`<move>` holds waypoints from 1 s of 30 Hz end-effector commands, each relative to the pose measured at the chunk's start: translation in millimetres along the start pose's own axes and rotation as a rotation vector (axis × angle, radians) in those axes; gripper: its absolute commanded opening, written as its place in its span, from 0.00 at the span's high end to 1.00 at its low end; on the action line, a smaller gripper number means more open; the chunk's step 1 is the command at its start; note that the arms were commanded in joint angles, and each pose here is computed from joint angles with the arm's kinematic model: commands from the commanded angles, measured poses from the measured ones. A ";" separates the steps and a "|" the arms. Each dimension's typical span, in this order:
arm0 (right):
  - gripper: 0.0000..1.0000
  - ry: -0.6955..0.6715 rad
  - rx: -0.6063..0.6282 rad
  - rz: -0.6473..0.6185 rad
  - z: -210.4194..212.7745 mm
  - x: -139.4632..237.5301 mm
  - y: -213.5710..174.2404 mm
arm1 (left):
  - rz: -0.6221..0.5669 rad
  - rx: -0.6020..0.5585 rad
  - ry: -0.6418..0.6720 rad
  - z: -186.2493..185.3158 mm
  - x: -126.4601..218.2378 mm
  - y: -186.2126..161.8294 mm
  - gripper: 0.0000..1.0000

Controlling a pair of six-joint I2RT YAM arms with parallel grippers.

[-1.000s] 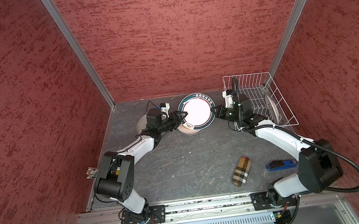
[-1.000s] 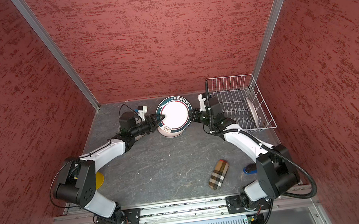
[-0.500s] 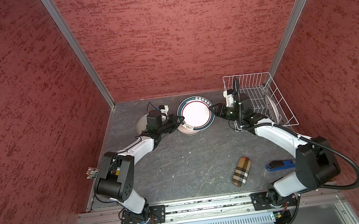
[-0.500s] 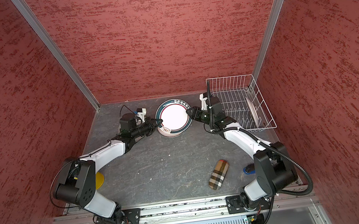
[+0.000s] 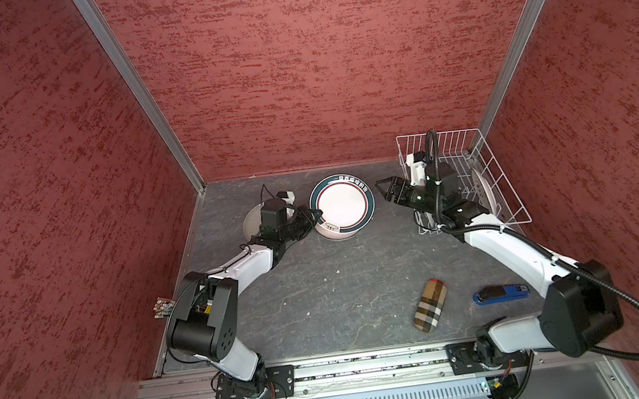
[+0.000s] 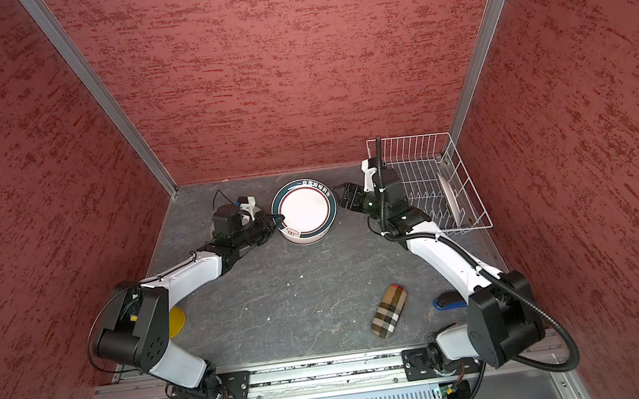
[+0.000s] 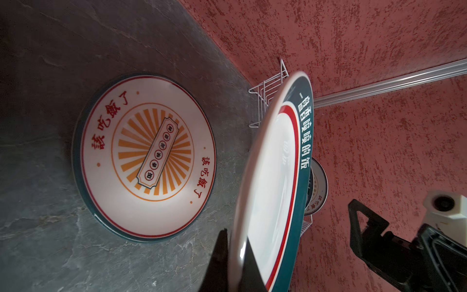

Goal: Unload the plates from the dish rack
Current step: 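Open the right gripper and pull back toward the rack while the left holds the plate, then lower the green-rimmed plate onto the printed plate with the left gripper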

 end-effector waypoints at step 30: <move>0.18 -0.089 0.073 -0.034 -4.7 21.1 13.6 | -0.057 0.087 0.115 71.2 -57.4 33.3 1.00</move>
Point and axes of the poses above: each gripper's point midway between its finger pads, its own x axis back along the fingers, its own z axis along the line the jaws close on, y = z × x, the point moved 2 cm from there along x, back along the fingers, and after that the axes turned 10 degrees about x, right-handed, at the moved point
